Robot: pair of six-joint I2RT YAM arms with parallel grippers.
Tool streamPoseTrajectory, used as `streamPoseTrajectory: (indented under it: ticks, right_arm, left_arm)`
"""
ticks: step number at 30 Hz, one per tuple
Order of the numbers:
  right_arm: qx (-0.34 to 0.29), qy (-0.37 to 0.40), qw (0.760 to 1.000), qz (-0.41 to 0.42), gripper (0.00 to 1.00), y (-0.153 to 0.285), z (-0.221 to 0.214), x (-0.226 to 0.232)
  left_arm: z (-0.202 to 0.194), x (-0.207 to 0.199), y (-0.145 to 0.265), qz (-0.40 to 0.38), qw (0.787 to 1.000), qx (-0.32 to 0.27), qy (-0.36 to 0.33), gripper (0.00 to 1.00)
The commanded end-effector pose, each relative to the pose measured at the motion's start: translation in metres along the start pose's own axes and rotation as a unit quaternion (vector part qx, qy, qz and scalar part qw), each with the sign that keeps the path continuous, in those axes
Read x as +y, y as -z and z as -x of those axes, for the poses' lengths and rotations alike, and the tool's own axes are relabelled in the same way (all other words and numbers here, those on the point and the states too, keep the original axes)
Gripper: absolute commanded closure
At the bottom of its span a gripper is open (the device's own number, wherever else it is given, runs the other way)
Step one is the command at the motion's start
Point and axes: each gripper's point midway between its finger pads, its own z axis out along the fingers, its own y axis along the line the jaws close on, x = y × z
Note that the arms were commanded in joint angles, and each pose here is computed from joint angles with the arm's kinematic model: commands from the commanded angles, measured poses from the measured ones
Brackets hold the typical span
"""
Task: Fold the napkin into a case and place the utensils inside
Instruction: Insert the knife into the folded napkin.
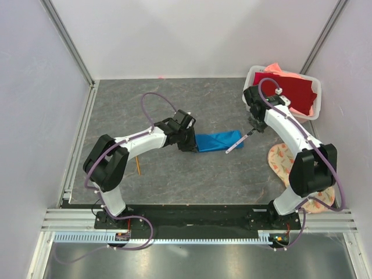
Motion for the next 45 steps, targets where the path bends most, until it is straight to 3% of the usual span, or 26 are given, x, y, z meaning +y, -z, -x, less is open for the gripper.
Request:
streamPoseTrajectory:
  ticks: [1, 7, 17, 25, 38, 45]
  right_arm:
    - [-0.05, 0.029, 0.998, 0.016, 0.94, 0.015, 0.012, 0.024]
    - [-0.053, 0.019, 0.998, 0.022, 0.93, 0.014, 0.018, 0.04]
    - [-0.047, 0.027, 0.997, 0.054, 0.92, 0.007, 0.021, 0.08]
    - [-0.039, 0.032, 0.997, 0.05, 0.93, -0.008, 0.01, 0.102]
    - [-0.034, 0.053, 0.998, 0.021, 0.92, -0.013, -0.03, 0.121]
    - [-0.029, 0.044, 0.999, -0.002, 0.92, -0.014, -0.047, 0.112]
  left_arm:
    - [0.028, -0.032, 0.022, -0.06, 0.997, -0.048, -0.032, 0.76]
    - [0.045, -0.037, 0.006, -0.081, 0.996, -0.024, -0.032, 0.77]
    - [0.064, 0.015, -0.031, -0.044, 0.999, 0.01, -0.03, 0.78]
    - [0.036, 0.039, -0.016, -0.016, 1.0, 0.017, -0.02, 0.78]
    - [-0.019, 0.052, 0.027, -0.032, 0.995, -0.006, 0.09, 0.78]
    - [-0.028, 0.05, 0.027, -0.037, 0.996, -0.005, 0.08, 0.78]
